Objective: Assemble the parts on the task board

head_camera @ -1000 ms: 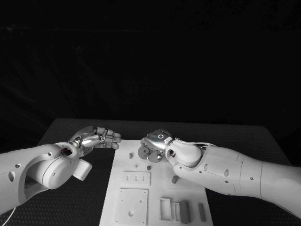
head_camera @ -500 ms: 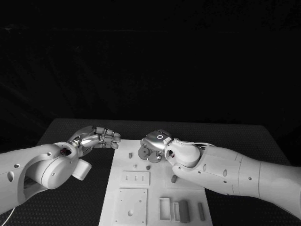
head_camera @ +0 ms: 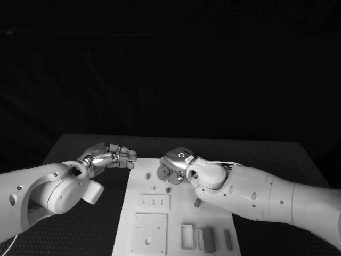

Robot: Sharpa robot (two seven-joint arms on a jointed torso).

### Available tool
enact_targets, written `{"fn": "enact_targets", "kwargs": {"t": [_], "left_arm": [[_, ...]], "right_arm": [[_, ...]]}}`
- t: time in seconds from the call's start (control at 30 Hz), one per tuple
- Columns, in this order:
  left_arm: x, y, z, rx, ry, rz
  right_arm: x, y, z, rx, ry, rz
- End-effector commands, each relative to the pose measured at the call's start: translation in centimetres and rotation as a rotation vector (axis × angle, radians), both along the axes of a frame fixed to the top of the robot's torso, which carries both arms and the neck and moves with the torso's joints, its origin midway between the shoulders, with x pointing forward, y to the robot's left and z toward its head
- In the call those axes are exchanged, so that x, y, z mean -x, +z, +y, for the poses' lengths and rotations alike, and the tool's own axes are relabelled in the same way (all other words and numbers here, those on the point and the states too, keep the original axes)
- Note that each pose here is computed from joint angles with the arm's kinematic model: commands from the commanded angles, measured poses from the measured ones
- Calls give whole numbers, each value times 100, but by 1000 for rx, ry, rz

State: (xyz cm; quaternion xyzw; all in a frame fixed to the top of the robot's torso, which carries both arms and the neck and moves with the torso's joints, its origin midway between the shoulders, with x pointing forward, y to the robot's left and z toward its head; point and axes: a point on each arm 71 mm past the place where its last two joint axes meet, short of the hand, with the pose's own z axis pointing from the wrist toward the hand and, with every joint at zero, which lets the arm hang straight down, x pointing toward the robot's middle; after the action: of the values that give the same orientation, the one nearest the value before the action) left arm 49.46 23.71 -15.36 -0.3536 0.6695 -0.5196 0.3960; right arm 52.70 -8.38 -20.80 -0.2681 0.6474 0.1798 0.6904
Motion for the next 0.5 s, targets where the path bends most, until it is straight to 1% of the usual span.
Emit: {"fn": "enact_targets", "kwargs": {"t": [0.03,0.5], "left_arm": [[1,21,-22,4,-15,-9],[-5,20,-22,4,-14,-10]], "right_arm": [[6,-22,11,18,-2,23],[12,-41,6,10,-8,53]]}}
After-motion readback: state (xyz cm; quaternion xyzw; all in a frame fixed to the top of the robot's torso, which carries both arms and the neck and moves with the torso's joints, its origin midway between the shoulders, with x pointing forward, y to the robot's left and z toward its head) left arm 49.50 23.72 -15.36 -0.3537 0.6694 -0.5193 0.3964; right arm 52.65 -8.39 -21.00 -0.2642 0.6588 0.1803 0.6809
